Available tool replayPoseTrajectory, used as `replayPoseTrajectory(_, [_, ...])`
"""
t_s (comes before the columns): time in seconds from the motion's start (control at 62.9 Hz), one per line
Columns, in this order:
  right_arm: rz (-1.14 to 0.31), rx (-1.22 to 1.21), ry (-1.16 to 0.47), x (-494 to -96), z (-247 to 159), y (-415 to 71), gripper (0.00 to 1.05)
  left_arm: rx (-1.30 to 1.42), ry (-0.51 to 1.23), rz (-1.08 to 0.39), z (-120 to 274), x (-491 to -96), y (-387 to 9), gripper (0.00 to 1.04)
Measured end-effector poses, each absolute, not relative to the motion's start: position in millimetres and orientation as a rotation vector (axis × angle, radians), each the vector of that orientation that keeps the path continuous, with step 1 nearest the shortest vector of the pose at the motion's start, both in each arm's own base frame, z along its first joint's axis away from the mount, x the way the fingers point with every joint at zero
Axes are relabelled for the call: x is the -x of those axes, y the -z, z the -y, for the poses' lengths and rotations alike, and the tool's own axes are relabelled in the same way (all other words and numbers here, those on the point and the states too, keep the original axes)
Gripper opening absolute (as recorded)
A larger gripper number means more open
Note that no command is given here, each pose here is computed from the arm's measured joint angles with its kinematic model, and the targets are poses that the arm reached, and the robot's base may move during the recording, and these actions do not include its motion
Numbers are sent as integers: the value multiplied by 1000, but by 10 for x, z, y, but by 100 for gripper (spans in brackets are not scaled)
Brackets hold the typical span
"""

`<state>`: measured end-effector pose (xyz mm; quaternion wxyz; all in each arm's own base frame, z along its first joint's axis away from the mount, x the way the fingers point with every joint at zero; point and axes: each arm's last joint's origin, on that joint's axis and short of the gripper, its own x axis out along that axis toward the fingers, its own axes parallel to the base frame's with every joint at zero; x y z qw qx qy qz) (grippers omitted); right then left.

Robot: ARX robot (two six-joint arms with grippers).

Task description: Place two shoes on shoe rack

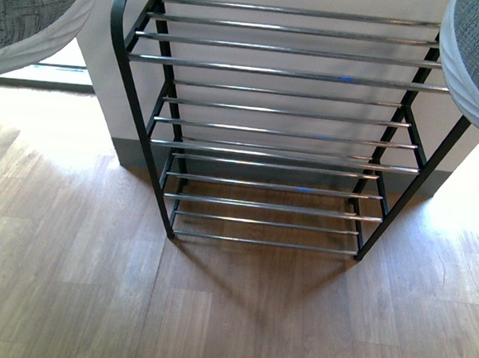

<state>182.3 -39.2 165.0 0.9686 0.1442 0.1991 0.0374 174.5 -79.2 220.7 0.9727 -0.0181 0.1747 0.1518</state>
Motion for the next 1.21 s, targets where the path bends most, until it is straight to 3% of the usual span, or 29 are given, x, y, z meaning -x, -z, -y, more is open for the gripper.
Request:
replayPoseTrajectory(0.064, [-402, -291, -79, -1823, 392, -1649, 1, 36, -306, -353, 792, -1745, -2207, 2])
replayPoseTrajectory(0.222, [-244, -174, -227, -1908, 343, -1788, 1, 36, -305, -353, 793, -1745, -2207, 2])
replayPoseTrajectory(0.572, [-325, -214, -194, -2608, -226, -2291, 1, 37, -306, -353, 792, -1745, -2207, 2])
replayPoseTrajectory(0.89, [-482, -256, 30, -3513, -719, -2115, 1, 36, -306, -353, 792, -1745, -2207, 2])
replayPoseTrajectory(1.207, [-539, -235, 302, -4142, -543, -1779, 1, 37, -306, -353, 792, -1745, -2207, 2])
